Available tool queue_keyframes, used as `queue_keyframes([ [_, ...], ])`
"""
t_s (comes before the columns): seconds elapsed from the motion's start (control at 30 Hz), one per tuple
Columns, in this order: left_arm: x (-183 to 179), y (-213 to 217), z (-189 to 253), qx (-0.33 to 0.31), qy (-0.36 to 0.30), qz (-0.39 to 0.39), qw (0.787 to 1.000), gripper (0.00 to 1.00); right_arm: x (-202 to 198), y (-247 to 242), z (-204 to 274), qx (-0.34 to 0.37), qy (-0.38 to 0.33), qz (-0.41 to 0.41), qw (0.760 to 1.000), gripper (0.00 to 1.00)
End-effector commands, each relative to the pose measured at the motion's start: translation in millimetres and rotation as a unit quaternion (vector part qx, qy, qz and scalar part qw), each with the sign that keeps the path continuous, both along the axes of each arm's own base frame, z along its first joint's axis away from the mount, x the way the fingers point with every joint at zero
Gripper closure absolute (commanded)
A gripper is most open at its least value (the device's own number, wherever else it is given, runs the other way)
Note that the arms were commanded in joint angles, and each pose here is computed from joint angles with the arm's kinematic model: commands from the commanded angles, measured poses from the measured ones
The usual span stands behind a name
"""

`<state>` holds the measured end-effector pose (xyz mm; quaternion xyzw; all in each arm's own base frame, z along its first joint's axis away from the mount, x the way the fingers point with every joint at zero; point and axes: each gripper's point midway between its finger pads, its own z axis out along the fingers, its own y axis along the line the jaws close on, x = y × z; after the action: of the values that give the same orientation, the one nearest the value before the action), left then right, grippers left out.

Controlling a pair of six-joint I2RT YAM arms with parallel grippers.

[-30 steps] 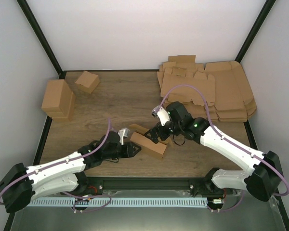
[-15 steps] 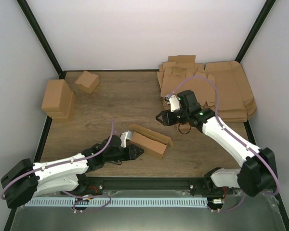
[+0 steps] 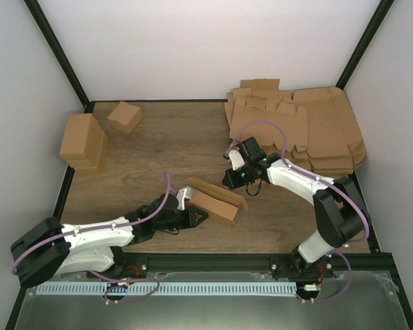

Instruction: Fold the paper box

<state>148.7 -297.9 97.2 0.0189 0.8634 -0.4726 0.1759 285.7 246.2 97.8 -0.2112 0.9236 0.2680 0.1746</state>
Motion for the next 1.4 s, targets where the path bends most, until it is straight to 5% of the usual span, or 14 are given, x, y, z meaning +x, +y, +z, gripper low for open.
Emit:
queue_keyframes([
  [0.0,7,-7,5,-0.012,-0.016,0.007,1.0,0.96,-23,22,-12,0.019,0.024,0.066,0.997,0.99],
  [0.9,22,-22,-1,-0.002,-0.025,0.014,1.0,0.96,-70,52,-4,0.045,0.067,0.097,0.992,0.99],
  [1.37,16,6,9,0.057,-0.043,0.02,0.997,0.93,-4,10,34,-0.002,-0.039,-0.013,0.999,0.82],
])
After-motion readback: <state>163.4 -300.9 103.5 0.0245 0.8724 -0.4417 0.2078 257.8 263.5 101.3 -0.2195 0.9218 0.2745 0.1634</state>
